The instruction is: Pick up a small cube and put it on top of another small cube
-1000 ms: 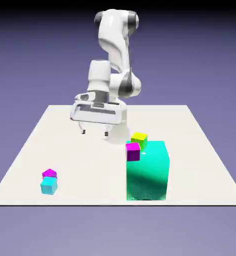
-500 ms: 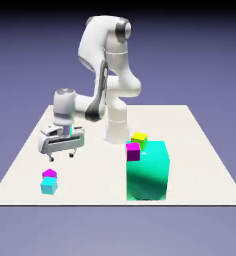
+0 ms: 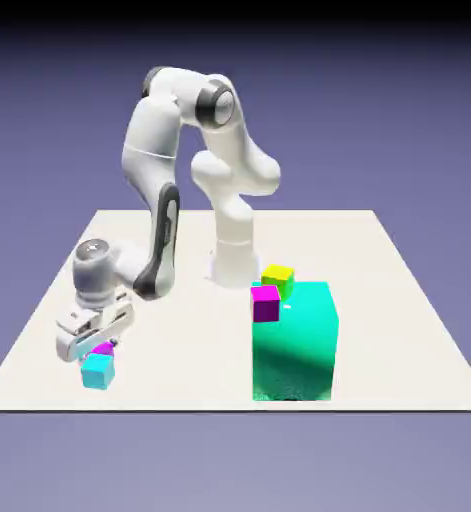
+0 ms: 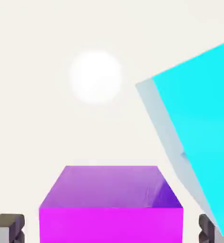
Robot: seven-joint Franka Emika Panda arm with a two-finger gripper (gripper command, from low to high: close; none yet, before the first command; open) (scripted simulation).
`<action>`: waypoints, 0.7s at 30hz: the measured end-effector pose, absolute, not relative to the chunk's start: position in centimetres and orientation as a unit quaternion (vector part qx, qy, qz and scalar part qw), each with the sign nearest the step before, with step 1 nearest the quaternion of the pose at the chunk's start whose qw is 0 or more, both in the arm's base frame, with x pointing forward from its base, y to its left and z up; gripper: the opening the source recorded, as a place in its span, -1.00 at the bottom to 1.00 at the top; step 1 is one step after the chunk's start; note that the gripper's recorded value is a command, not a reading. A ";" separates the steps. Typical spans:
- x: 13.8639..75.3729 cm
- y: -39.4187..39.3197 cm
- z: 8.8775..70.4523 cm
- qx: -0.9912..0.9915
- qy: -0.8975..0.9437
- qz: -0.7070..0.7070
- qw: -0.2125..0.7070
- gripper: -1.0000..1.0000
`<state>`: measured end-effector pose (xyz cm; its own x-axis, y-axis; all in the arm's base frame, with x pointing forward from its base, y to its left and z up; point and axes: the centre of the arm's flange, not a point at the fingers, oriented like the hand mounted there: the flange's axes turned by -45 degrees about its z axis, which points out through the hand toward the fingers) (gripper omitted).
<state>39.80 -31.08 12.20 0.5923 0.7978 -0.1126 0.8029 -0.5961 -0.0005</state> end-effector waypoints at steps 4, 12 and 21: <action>40.2 -30.8 17.6 0.892 0.449 -0.051 0.025 -1.00; 50.6 -15.4 29.7 0.812 0.583 -0.030 0.014 -1.00; 50.8 7.7 45.7 0.679 0.732 -0.039 0.041 -1.00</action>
<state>50.78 7.66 45.68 -0.0745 0.9909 -0.1123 0.9972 0.0748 -0.0015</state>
